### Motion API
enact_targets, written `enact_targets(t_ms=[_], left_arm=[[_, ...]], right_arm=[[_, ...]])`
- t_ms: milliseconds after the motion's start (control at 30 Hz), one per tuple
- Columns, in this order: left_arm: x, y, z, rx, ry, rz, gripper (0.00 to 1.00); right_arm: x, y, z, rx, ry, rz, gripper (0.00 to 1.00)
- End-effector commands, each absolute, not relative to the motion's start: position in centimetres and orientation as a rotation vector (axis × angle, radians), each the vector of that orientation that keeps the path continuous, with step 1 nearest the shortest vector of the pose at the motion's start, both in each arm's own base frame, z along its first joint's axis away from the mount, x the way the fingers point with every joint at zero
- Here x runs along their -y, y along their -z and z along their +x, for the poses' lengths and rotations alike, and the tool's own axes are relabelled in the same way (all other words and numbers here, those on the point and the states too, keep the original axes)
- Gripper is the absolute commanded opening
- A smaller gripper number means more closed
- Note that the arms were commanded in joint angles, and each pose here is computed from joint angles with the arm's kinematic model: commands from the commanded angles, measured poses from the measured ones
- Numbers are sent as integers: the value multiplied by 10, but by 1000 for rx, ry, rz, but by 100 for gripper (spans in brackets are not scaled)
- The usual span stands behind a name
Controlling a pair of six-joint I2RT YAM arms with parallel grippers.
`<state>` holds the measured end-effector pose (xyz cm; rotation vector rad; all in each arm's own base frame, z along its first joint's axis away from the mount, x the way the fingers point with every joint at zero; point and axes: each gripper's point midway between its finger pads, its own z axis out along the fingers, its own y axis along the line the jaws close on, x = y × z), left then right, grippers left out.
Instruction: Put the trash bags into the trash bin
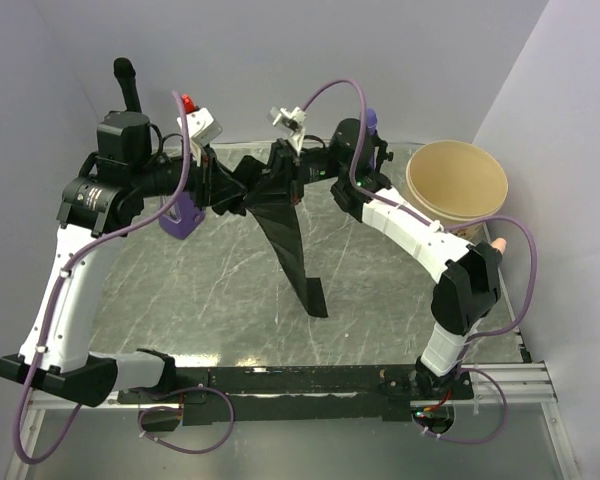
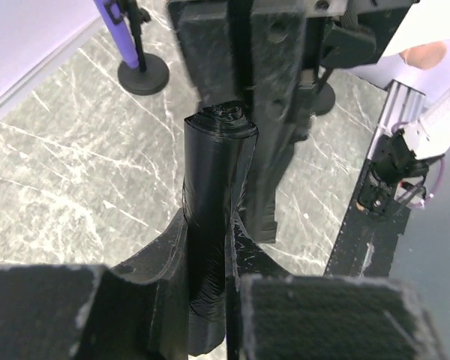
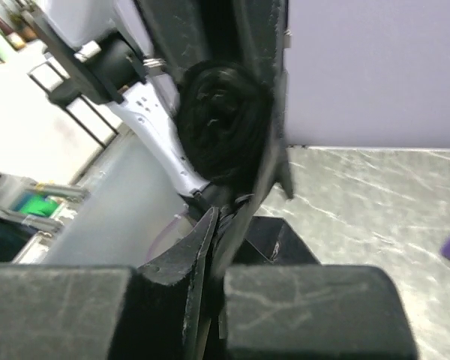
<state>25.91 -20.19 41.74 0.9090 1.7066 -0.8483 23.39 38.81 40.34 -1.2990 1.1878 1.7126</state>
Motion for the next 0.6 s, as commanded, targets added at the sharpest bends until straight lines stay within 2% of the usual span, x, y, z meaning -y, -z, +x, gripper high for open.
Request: enact_targets(t_ms=[0, 233, 400, 433, 567], left_arm=[[184, -416, 288, -1740, 708, 810, 1], [181, -409, 306, -1782, 669, 768, 1], [188, -422, 310, -1748, 730, 758, 1], [189, -426, 309, -1738, 739, 765, 1], [190, -439, 298, -1703, 760, 787, 1]], right_arm=[[-350, -458, 200, -957, -1703, -1364, 8], [-339, -475, 175, -819, -1663, -1418, 4], [-354, -459, 189, -893, -1694, -1382, 2], [-357, -453, 197, -955, -1695, -1336, 4], [-360, -424, 234, -1212, -1670, -1145, 28]])
